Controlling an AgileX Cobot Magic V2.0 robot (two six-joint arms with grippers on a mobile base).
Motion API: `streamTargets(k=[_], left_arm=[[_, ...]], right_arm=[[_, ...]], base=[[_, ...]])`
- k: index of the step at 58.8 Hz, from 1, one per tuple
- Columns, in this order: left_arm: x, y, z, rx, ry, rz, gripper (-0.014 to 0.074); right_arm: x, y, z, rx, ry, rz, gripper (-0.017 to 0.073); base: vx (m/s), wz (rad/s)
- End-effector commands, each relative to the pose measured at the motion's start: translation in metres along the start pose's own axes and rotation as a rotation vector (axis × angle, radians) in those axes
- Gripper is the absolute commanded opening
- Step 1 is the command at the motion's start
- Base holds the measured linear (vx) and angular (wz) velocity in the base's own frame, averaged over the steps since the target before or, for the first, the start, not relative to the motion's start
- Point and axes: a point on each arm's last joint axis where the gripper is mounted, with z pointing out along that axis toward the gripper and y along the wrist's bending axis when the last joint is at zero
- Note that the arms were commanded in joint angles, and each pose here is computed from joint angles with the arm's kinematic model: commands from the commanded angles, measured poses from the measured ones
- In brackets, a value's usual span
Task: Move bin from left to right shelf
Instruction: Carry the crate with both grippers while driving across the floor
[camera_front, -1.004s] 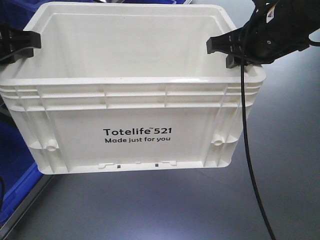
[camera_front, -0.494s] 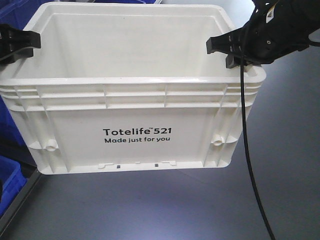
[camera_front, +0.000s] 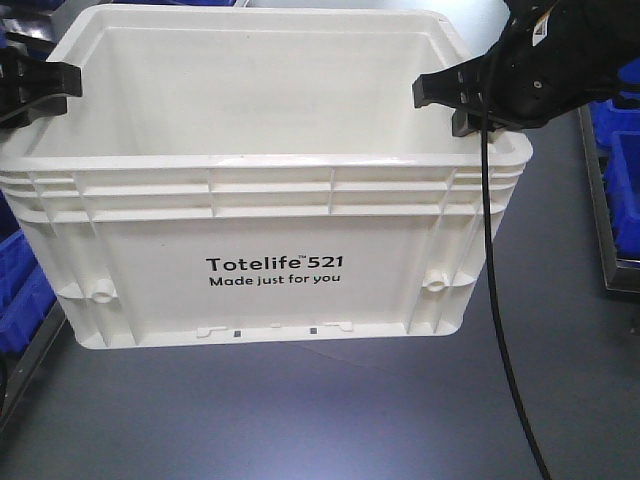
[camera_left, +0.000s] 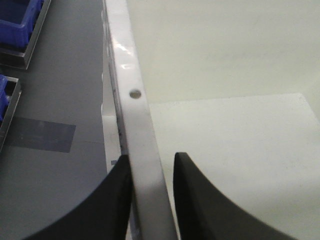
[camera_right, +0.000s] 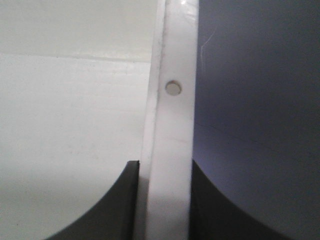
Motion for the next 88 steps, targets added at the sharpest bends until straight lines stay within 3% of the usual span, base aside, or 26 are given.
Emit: streamTargets(k=[1,88], left_arm=[[-0.0194,-0.0029,-0.0261,0.010,-0.194,0.048,0.0102],[-0.0194,-0.0029,-0.0261,0.010,-0.194,0.048,0.0102]], right_arm=[[-0.0181,-0.0054,-0.0328,0.007,-0.217,-0.030,0.0019],[-0.0181,-0.0053,-0.0328,0.006,-0.216,-0.029,0.0019]], base=[[0.09,-0.29],[0.18,-0.12]])
